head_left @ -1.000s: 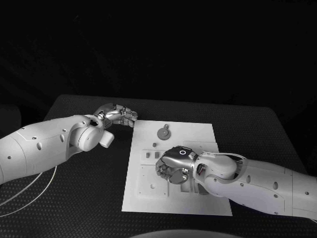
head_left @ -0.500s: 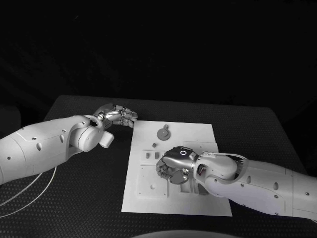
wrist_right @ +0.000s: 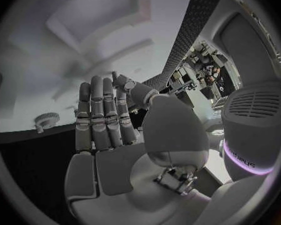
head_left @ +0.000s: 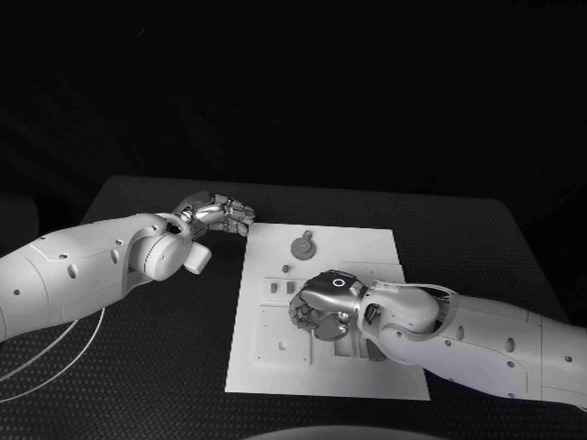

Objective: Assemble the parts on the task board

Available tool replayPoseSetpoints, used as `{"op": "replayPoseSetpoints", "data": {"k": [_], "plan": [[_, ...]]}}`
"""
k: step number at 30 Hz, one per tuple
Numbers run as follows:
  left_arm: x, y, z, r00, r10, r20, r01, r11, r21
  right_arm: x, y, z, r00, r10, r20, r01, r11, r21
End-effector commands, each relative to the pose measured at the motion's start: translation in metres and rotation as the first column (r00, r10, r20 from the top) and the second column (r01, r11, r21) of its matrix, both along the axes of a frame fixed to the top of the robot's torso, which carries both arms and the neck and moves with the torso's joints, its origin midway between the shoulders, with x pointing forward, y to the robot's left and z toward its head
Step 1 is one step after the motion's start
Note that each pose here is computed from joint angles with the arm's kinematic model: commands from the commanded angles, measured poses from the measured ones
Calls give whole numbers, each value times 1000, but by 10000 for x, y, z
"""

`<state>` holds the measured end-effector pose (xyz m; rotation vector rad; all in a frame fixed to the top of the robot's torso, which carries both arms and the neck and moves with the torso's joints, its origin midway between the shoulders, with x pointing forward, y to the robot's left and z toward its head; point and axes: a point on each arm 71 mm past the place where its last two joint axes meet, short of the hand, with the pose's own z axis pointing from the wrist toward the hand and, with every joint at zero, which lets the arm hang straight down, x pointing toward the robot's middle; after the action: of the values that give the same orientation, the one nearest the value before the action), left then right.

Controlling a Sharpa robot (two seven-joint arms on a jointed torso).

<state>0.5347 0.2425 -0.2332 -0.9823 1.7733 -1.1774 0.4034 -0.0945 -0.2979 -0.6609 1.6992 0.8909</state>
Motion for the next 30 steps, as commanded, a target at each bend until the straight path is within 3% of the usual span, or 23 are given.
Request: {"op": "replayPoseSetpoints", "data": {"k": [1,23,30], "plan": [[-2,-29,18,1000,-18,8,18,1000,-9,-11,4,-19,1000,6,13,-5,1000,-25],[-1,-32,16,1000,-21,6,21,1000,-10,-22,32,18,999,3,51,-3,1000,-5],[-2,-39,16,1000,-23,5,23,1000,-10,-31,41,-1,999,15,30,-14,1000,-25]]}}
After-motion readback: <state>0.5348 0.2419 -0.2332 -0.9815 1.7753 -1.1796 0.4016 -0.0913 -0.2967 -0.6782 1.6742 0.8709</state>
